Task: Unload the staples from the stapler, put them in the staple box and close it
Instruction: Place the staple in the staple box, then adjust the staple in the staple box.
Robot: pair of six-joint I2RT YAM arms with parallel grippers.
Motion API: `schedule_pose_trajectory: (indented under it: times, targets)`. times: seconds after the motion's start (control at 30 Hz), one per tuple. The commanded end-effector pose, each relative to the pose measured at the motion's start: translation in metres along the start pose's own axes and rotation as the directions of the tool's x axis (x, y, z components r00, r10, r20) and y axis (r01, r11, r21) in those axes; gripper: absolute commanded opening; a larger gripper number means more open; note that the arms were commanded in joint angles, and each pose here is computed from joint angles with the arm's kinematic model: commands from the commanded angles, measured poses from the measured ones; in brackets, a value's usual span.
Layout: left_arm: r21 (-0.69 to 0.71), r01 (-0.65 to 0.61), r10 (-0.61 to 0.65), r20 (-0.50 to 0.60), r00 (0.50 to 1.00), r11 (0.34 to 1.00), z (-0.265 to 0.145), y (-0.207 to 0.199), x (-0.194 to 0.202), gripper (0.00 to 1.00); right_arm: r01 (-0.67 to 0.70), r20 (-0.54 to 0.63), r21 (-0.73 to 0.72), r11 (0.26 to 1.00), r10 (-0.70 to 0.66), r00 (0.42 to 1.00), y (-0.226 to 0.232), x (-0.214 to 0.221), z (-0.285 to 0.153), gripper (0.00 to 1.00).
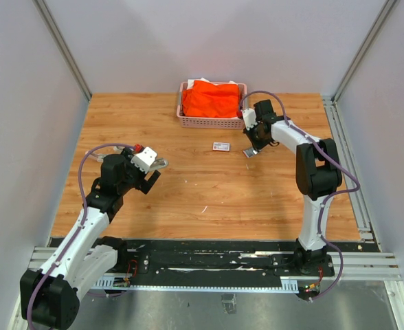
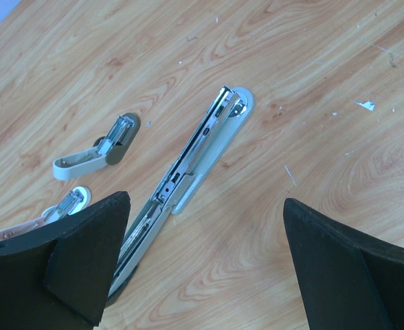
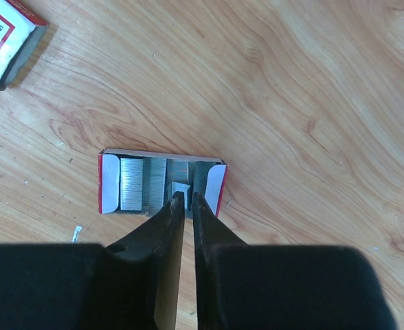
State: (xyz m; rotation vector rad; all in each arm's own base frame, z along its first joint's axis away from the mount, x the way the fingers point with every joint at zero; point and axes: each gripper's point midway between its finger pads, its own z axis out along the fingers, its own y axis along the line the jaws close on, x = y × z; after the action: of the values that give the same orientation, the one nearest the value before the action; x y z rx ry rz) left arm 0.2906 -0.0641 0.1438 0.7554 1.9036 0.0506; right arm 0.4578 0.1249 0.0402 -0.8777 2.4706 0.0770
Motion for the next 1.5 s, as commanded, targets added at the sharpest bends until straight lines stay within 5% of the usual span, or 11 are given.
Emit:
schedule_pose_trajectory:
  times: [0.0,1.47]
  targets:
    - [-0.008,-0.009,0.009,0.015,1.0,1.0,0.002,0.001,-0.001,0.98,-0.002,0.04,0.017,1.0,0.001,0.999,0.0,-0.019,-0.016,0.11]
    - [-0.011,-0.012,0.012,0.014,1.0,1.0,0.002,0.001,0.0,0.98,0.127,-0.047,0.139,0.982,-0.121,0.992,0.004,-0.018,0.01,0.14]
